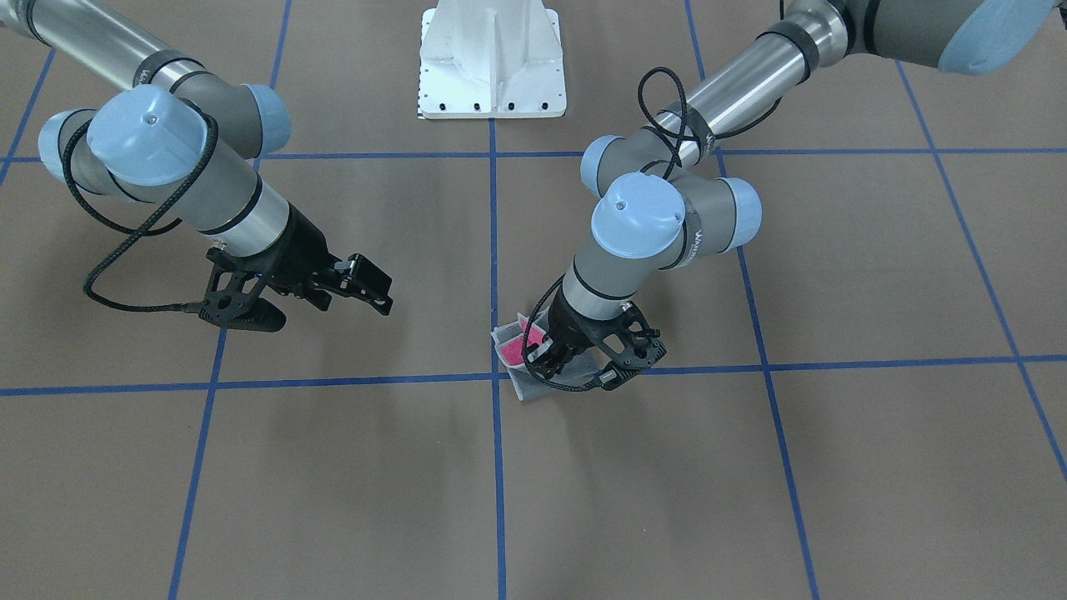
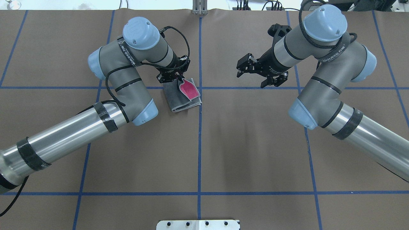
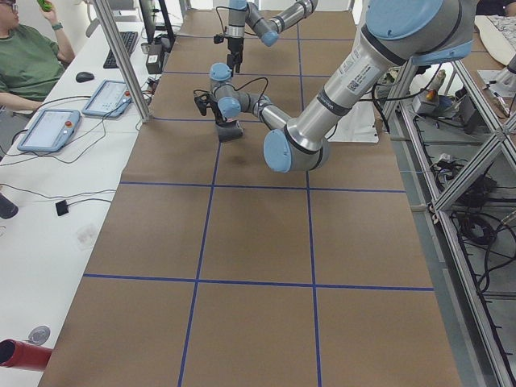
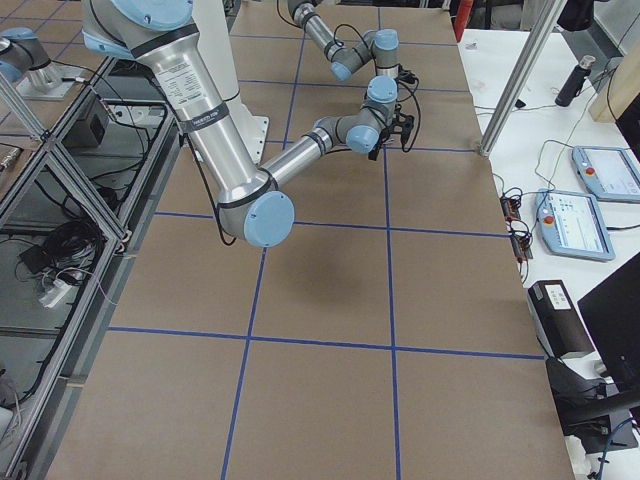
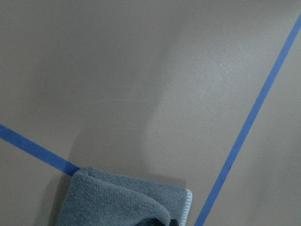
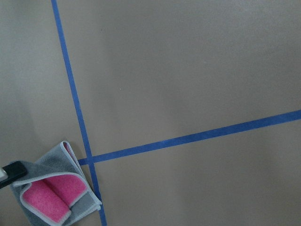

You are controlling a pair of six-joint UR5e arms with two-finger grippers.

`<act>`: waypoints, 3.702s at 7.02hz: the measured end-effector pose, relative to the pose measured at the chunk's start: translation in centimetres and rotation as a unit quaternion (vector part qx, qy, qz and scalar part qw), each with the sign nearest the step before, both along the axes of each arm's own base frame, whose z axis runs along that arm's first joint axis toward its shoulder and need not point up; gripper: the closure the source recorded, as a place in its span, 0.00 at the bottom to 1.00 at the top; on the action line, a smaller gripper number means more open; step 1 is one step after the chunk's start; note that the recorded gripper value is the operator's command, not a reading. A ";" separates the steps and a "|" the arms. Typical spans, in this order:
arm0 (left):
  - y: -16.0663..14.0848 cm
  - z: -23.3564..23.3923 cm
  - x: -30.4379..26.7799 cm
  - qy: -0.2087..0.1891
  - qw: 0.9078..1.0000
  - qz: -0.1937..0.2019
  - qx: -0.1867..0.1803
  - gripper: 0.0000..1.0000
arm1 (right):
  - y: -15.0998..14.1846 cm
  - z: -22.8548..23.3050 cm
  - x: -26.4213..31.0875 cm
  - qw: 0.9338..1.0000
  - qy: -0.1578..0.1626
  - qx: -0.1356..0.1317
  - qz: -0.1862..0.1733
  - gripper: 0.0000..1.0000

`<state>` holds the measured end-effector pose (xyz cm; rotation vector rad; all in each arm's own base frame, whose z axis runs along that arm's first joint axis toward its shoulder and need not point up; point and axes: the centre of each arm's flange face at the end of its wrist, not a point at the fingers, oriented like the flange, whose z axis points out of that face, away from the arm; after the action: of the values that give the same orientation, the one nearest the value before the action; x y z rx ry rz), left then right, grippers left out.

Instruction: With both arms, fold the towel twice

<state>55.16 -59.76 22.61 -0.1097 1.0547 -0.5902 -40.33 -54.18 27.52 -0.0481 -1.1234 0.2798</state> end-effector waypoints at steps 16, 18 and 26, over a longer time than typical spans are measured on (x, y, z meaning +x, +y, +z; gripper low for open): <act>-2.3 3.0 2.1 -0.024 1.000 -0.008 -0.006 0.00 | -0.1 -0.1 -0.8 1.000 0.002 -0.002 -0.003 0.00; -2.7 1.2 1.3 -0.013 1.000 -0.014 0.000 0.00 | -0.1 0.0 -0.8 1.000 0.002 0.000 -0.003 0.00; -6.3 9.9 -24.3 0.014 0.996 0.033 0.085 0.00 | 1.4 -3.4 -4.4 0.993 -0.016 0.118 -0.024 0.00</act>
<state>30.82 -66.10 32.52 -0.0030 1.1202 -0.4389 -44.76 -52.76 24.10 0.1308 -1.1785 0.1012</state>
